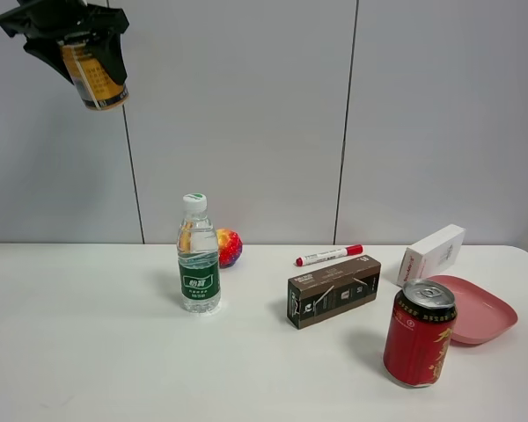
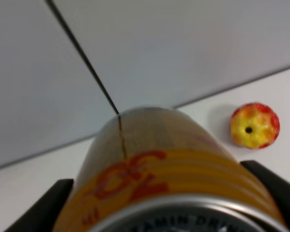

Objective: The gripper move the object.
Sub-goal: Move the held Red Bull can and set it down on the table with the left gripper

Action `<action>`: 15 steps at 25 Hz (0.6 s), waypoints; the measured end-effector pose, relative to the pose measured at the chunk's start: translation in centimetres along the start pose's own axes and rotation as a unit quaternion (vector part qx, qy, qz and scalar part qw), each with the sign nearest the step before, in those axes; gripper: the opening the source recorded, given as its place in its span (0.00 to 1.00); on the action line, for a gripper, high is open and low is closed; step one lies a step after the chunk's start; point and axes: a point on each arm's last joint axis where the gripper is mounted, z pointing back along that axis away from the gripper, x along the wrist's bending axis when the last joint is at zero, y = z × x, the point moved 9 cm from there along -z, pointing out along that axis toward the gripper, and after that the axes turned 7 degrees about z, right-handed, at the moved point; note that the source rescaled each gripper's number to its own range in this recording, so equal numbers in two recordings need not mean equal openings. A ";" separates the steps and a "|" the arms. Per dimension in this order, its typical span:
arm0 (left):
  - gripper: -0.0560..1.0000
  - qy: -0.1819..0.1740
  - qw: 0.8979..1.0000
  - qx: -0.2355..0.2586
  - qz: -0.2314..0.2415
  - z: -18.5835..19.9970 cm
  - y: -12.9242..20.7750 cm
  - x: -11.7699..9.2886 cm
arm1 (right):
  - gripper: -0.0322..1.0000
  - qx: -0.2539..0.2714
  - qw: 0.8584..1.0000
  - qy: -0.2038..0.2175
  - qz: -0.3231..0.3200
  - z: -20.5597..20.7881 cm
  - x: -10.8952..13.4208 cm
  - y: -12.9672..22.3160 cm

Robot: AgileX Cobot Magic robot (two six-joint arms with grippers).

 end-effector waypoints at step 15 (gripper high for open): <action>0.05 0.024 0.985 0.166 0.042 -15.1 8.7 1.0 | 1.00 0.000 1.000 0.000 0.000 0.0 0.0 0.0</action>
